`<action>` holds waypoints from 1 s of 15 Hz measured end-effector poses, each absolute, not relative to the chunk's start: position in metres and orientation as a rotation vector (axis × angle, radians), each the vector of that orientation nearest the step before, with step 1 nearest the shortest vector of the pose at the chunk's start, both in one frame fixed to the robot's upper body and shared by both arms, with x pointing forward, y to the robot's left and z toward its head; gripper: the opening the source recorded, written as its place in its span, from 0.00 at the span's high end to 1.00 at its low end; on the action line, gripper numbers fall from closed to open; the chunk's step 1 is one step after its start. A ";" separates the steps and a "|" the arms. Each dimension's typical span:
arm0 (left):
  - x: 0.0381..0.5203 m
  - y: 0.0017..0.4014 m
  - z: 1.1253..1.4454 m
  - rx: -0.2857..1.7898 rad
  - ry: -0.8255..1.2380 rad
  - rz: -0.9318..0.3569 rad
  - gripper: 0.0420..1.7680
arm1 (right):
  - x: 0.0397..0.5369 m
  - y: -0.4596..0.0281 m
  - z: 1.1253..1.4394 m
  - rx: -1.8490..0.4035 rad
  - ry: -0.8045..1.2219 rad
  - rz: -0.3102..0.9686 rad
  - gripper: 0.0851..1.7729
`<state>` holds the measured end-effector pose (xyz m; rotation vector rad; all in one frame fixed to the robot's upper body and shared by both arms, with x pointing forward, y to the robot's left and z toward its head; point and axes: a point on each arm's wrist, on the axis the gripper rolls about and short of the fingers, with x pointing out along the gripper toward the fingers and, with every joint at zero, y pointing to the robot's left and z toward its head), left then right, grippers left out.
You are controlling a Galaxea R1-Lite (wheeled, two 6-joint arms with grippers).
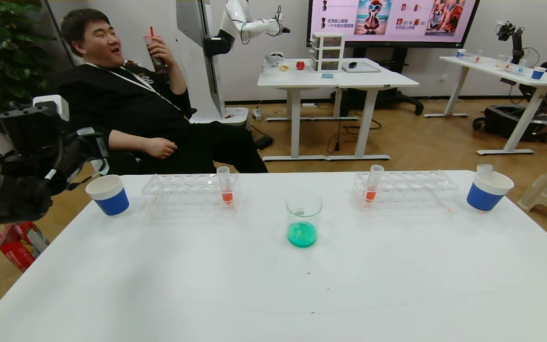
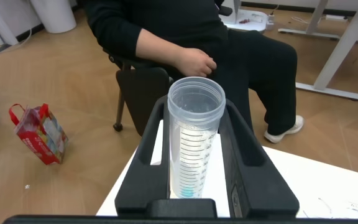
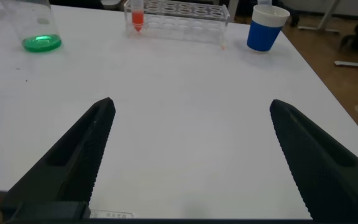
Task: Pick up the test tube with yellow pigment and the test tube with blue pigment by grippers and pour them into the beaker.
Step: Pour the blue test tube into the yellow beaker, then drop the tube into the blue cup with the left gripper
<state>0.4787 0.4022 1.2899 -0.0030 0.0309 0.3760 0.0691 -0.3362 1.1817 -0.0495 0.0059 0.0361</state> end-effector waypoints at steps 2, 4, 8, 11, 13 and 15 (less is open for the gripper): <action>0.483 0.404 1.278 -0.003 0.062 0.381 0.74 | 0.069 -0.336 1.182 -0.050 0.006 0.036 0.02; 0.489 0.405 1.268 0.001 0.064 0.388 0.74 | 0.069 -0.336 1.182 -0.050 0.006 0.036 0.02; 0.502 0.411 1.238 0.007 0.035 0.430 0.74 | 0.069 -0.336 1.182 -0.050 0.005 0.036 0.02; 0.503 0.410 1.217 0.007 0.092 0.438 0.74 | 0.069 -0.336 1.182 -0.050 0.006 0.036 0.02; 0.502 0.411 1.211 0.005 0.109 0.443 0.74 | 0.069 -0.336 1.182 -0.050 0.006 0.036 0.02; 0.500 0.412 1.210 -0.003 0.099 0.449 0.74 | 0.069 -0.336 1.182 -0.050 0.006 0.035 0.02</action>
